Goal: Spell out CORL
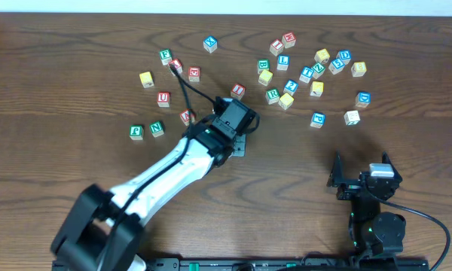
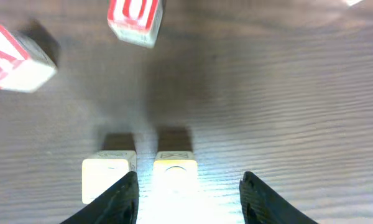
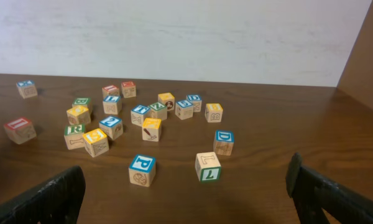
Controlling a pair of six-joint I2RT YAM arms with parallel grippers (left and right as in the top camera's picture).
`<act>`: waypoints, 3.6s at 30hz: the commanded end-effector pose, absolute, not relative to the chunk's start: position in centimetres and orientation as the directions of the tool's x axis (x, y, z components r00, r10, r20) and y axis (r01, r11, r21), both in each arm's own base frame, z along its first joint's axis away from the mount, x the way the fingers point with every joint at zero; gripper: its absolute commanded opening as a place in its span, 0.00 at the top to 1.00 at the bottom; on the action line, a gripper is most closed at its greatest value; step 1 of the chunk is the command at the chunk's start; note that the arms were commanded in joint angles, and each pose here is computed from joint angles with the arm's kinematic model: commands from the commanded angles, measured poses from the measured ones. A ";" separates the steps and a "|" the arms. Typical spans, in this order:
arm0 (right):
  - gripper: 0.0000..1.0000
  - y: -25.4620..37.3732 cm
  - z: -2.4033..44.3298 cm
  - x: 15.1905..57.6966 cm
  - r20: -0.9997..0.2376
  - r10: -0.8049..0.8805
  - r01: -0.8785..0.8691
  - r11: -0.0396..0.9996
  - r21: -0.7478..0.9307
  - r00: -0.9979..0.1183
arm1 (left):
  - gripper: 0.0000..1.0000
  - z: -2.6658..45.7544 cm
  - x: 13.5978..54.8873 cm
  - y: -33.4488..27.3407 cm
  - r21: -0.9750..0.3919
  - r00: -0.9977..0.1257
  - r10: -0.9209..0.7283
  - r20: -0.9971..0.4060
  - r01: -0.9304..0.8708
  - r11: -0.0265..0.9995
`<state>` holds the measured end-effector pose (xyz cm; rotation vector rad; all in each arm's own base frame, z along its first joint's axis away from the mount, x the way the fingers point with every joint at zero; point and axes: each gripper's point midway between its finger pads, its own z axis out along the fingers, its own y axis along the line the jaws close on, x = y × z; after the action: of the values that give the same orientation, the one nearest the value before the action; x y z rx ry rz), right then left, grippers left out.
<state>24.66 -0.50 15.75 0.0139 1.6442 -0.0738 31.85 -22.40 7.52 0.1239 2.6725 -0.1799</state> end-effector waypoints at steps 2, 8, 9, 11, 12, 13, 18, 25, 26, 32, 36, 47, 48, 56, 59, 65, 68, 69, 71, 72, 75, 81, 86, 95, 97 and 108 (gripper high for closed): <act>0.01 -0.5 15.5 24.7 -0.995 -0.044 0.050 0.998 -0.048 -0.085 | 0.41 11.6 32.0 -22.2 -0.111 -0.836 0.099 -0.539 0.188 0.976; 0.01 -0.5 15.5 24.7 -0.995 -0.044 0.049 0.998 -0.048 -0.085 | 0.33 14.9 31.6 -21.9 -0.095 -0.782 0.157 -0.603 0.266 0.959; 0.01 -0.5 15.5 24.7 -0.995 -0.044 0.049 0.998 -0.048 -0.085 | 0.33 15.2 31.5 -21.8 -0.092 -0.777 0.163 -0.608 0.273 0.958; 0.01 -0.5 15.5 24.7 -0.995 -0.044 0.050 0.998 -0.048 -0.085 | 0.30 16.0 31.5 -21.2 -0.094 -0.770 0.154 -0.620 0.268 0.959; 0.01 -0.5 15.5 24.7 -0.995 -0.044 0.049 0.998 -0.048 -0.085 | 0.30 16.3 31.5 -20.9 -0.096 -0.769 0.146 -0.622 0.260 0.961; 0.01 -0.5 15.5 24.7 -0.995 -0.044 0.050 0.998 -0.048 -0.085 | 0.30 16.7 31.6 -20.3 -0.098 -0.768 0.133 -0.626 0.247 0.964; 0.01 -0.5 15.5 24.7 -0.995 -0.044 0.050 0.998 -0.048 -0.085 | 0.30 19.2 32.2 -16.0 -0.093 -0.756 0.067 -0.651 0.167 0.982; 0.01 -0.5 15.5 24.7 -0.995 -0.044 0.049 0.998 -0.048 -0.085 | 0.29 23.0 31.5 -8.6 -0.075 -0.712 -0.027 -0.702 0.036 0.997; 0.01 -0.5 15.5 24.7 -0.995 -0.044 0.049 0.998 -0.048 -0.085 | 0.29 23.3 31.3 -8.2 -0.072 -0.709 -0.027 -0.705 0.034 0.997; 0.01 -0.5 15.5 24.7 -0.995 -0.045 0.053 0.997 -0.050 -0.085 | 0.29 23.7 30.6 -6.3 0.003 -0.706 0.043 -0.707 0.059 0.998; 0.01 -0.6 15.5 24.7 -0.995 -0.045 0.057 0.997 -0.050 -0.084 | 0.29 23.6 30.9 -3.7 0.010 -0.711 -0.009 -0.703 -0.022 1.000; 0.01 3.9 19.4 24.2 -0.999 0.048 -0.202 0.978 0.045 0.011 | 0.29 23.8 31.5 -0.5 -0.068 -0.705 -0.084 -0.705 -0.052 0.996; 0.01 3.9 20.5 24.2 -0.999 0.035 -0.200 0.979 0.034 0.002 | 0.29 23.8 31.6 -0.5 -0.067 -0.704 -0.086 -0.705 -0.055 0.996; 0.01 7.9 30.1 30.1 -0.948 -0.058 -0.406 0.911 0.079 -0.314 | 0.08 23.8 31.6 -0.4 -0.067 -0.705 -0.086 -0.704 -0.055 0.996; 0.01 10.0 31.9 32.3 -0.860 -0.123 -0.501 0.849 0.166 -0.495 | 0.08 23.7 31.6 -0.5 -0.067 -0.706 -0.086 -0.703 -0.055 0.996; 0.01 11.8 31.6 38.0 -0.724 -0.122 -0.498 0.801 0.333 -0.679 | 0.08 23.7 31.6 -0.4 -0.067 -0.706 -0.086 -0.703 -0.055 0.996; 0.13 12.7 30.1 40.7 -0.707 -0.090 -0.483 0.789 0.379 -0.702 | 0.08 23.7 31.6 -0.4 -0.067 -0.706 -0.086 -0.703 -0.055 0.996; 0.21 12.5 29.2 41.4 -0.684 -0.076 -0.443 0.812 0.380 -0.726 | 0.08 23.7 31.6 -0.4 -0.067 -0.706 -0.086 -0.703 -0.055 0.996; 0.18 12.7 26.8 42.5 -0.630 -0.098 -0.383 0.861 0.335 -0.770 | 0.08 23.7 31.6 -0.4 -0.067 -0.706 -0.086 -0.703 -0.055 0.996; 0.16 13.1 25.7 42.9 -0.607 -0.120 -0.374 0.874 0.311 -0.786 | 0.08 23.7 31.6 -0.4 -0.067 -0.706 -0.086 -0.703 -0.055 0.996; 0.14 14.5 21.9 43.8 -0.517 -0.233 -0.357 0.922 0.153 -0.824 | 0.08 23.7 31.6 -0.4 -0.067 -0.706 -0.086 -0.703 -0.055 0.996; 0.23 16.5 17.0 45.4 -0.384 -0.233 -0.274 0.960 0.053 -0.893 | 0.08 23.7 31.6 -0.4 -0.067 -0.706 -0.086 -0.703 -0.055 0.996; 0.26 16.6 13.2 45.4 -0.294 -0.151 -0.180 0.981 0.076 -0.944 | 0.08 23.7 31.6 -0.4 -0.067 -0.706 -0.086 -0.703 -0.055 0.996; 0.35 16.2 9.3 45.5 -0.208 -0.105 -0.123 0.990 0.072 -0.972 | 0.08 23.7 31.6 -0.4 -0.067 -0.706 -0.086 -0.703 -0.055 0.996; 0.35 16.3 8.4 45.4 -0.189 -0.110 -0.125 0.990 0.070 -0.976 | 0.07 23.7 31.6 -0.5 -0.067 -0.706 -0.086 -0.703 -0.055 0.996; 0.37 16.8 4.9 45.8 -0.150 -0.149 -0.160 0.985 0.068 -0.977 | 0.07 23.7 31.6 -0.5 -0.067 -0.706 -0.086 -0.703 -0.055 0.996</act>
<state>45.16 16.65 5.02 -0.2093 3.0013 0.1125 31.40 -0.56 23.00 -0.1093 2.3733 -0.0575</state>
